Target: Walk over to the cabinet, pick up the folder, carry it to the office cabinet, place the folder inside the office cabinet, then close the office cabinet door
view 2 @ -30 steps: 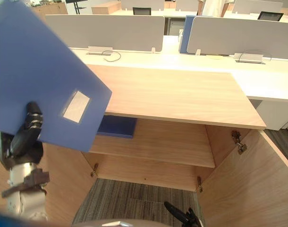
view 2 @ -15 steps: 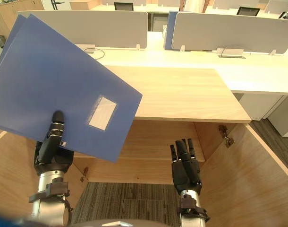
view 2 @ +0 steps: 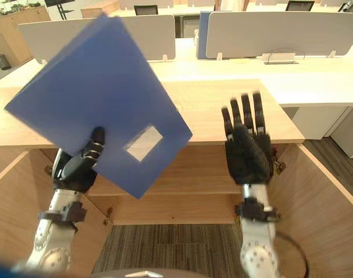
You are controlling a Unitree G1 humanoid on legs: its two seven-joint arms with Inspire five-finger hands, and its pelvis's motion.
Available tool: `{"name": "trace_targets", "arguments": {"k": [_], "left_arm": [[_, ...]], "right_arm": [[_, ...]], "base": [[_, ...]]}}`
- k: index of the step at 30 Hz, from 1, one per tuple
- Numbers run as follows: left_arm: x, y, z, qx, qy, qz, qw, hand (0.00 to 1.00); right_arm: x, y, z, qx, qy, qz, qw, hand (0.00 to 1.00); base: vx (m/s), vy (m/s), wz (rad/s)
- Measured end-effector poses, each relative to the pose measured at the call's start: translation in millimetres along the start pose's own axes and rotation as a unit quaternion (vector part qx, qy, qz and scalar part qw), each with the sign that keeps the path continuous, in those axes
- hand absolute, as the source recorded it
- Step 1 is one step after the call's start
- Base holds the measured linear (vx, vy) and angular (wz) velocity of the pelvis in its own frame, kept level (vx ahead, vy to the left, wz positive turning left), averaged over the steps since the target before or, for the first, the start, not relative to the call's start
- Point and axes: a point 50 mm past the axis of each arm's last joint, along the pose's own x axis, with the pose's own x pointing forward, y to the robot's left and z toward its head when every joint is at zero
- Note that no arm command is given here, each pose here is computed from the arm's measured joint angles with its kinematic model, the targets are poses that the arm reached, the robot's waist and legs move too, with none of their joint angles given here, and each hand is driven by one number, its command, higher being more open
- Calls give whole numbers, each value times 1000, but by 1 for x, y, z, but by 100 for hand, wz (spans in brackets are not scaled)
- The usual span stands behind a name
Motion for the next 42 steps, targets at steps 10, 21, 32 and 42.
{"name": "trace_targets", "arguments": {"k": [10,21,32,42], "left_arm": [[22,-3,12,68,16,-123,990,0],[21,-3,6,82,64,-165,981,0],[25,0,9,89,97,-195,972,0],[24,4,5,81,113,-203,969,100]], "right_arm": [[34,7,7,-169,57,102,979,100],[39,-26,3,-282,139,59,947,100],[58,-6,-16,-336,263,225,876,0],[62,-4,-7,-323,323,266,849,0]], "base": [[-3,1,0],[-26,7,0],[-47,11,1],[-53,6,1]]}}
